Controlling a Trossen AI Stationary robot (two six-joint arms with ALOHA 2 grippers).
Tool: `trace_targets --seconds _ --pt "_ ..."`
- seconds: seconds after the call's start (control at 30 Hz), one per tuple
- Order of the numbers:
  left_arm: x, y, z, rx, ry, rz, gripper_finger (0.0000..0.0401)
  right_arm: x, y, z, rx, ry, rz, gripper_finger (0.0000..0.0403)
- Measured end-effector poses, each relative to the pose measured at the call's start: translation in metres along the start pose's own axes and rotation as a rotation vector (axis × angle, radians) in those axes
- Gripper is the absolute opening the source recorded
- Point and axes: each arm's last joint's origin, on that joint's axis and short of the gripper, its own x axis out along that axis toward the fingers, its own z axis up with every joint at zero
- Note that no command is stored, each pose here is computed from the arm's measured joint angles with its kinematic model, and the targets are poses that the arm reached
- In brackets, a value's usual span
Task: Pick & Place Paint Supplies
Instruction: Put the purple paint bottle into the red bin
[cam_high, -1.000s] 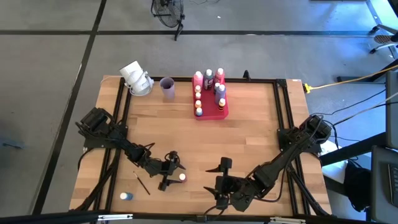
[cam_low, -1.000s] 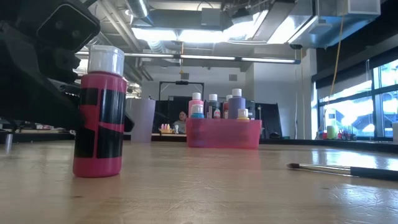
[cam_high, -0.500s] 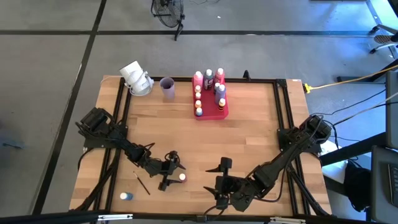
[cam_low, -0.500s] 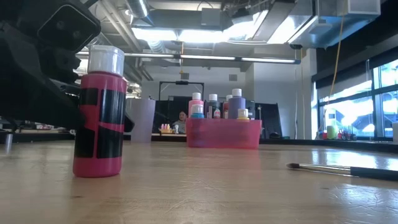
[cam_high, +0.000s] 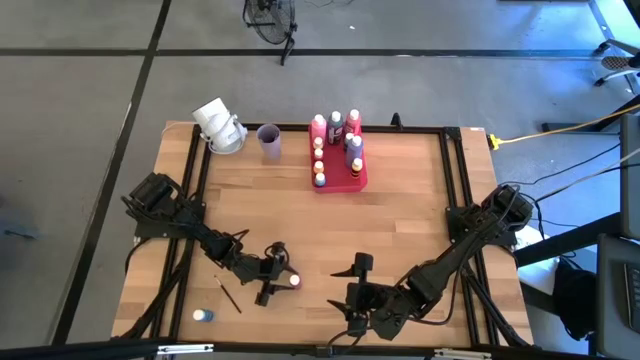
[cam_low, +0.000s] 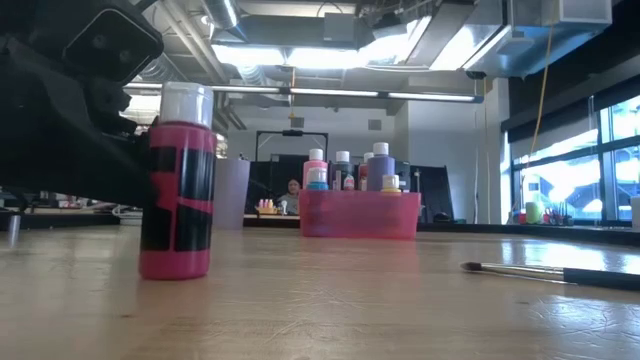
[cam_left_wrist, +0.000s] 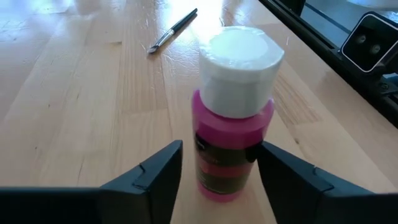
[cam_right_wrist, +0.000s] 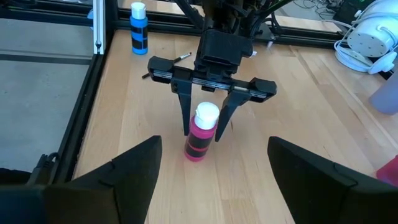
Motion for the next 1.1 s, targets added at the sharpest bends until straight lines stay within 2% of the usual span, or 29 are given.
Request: trace_targets --seconds 0.33,0.63,0.83,1.1 --pt "0.0 0.0 0.0 0.008 0.0 0.001 0.0136 0.0001 0.0001 -0.0001 0.0 0.0 0.0 0.0298" --pt "0.0 0.0 0.0 0.009 0.0 0.001 0.013 0.0001 0.0001 -0.0001 0.0 0.0 0.0 0.0298" --pt "-0.0002 0.0002 0.0004 0.009 -0.003 0.011 0.013 0.0001 0.0017 -0.0011 -0.002 0.029 0.062 0.0298" --pt "-0.0051 0.0028 0.0082 0.029 0.008 0.097 0.0129 0.0002 0.0018 -0.0011 -0.002 0.031 0.068 0.0298"
